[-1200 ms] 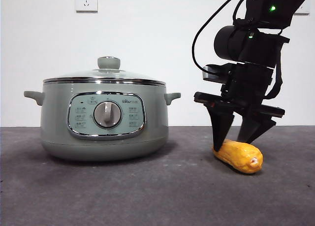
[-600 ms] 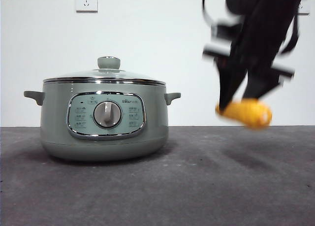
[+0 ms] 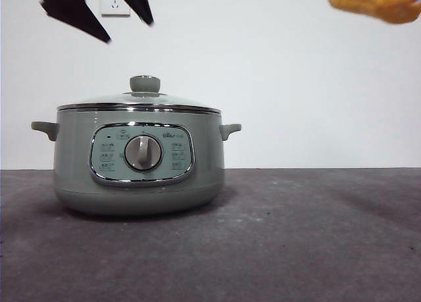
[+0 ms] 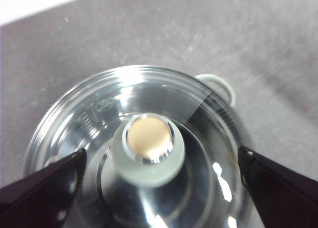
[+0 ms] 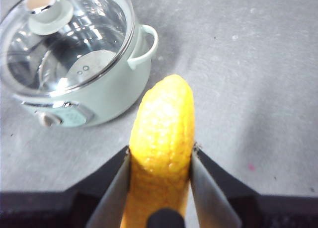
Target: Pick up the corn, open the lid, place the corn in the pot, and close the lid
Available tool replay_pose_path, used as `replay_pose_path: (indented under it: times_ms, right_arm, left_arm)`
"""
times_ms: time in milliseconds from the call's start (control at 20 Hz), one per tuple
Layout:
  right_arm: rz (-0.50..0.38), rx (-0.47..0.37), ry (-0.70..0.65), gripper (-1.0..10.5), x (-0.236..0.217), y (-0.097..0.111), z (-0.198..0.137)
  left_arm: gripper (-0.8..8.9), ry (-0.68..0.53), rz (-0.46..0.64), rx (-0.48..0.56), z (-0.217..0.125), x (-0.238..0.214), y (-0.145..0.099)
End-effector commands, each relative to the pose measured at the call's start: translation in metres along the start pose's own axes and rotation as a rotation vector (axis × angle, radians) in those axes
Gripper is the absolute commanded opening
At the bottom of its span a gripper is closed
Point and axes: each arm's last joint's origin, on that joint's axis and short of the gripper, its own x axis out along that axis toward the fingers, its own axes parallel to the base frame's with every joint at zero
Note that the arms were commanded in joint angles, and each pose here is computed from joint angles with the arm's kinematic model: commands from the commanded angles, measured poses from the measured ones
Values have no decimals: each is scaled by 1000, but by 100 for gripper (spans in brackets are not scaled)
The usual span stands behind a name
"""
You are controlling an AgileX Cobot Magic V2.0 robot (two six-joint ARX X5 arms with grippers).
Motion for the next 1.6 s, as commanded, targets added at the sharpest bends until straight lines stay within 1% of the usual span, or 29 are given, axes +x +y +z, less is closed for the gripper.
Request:
replay_pose_path:
  times_ms: [50, 300, 650, 700, 750, 800, 900, 950, 1050, 1100, 1150, 1200, 1400, 1450, 1600]
  right_arm:
    - [4, -8, -5, -16, -9, 1, -4]
    - [4, -7, -2, -16, -18, 2, -8]
    - [3, -8, -5, -16, -17, 2, -7]
    - [3, -8, -5, -16, -17, 2, -7]
    - [4, -8, -6, -16, -17, 2, -7]
    - [4, -9, -6, -16, -17, 2, -7]
    - [4, -9, -6, -16, -17, 2, -7]
    - [4, -8, -6, -16, -17, 2, -7]
    - [4, -9, -7, -16, -17, 2, -7]
    - [4, -9, -7, -16, -17, 2, -7]
    - [4, -9, -7, -16, -17, 2, -7]
    - [4, -8, -7, -16, -17, 2, -7]
    - [4, -10, -22, -16, -17, 2, -6]
    - [5, -11, -24, -16, -17, 2, -6]
    - [5, -11, -25, -16, -17, 2, -6]
  left_arm:
    - [687, 21, 16, 32, 0, 22, 2]
    - [687, 51, 20, 28, -5, 55, 8]
    - [681, 85, 14, 18, -10, 72, 10]
    - [619, 86, 14, 19, -11, 73, 11]
    - [527, 86, 12, 18, -11, 73, 10]
    - [457, 86, 1, 17, -11, 73, 10]
    - [372, 86, -8, 17, -11, 73, 10]
    - [340, 87, -15, 17, -11, 73, 9]
    - [333, 87, -38, 11, -11, 74, 8]
    - [299, 92, -34, 2, -12, 74, 8]
    - [244, 99, -35, 0, -12, 74, 8]
    - [214, 105, -36, -1, -13, 74, 7]
    - [213, 129, -38, -6, -15, 74, 7]
    - [191, 131, -38, -7, -15, 73, 7]
    - [-18, 129, -37, -13, -15, 74, 7]
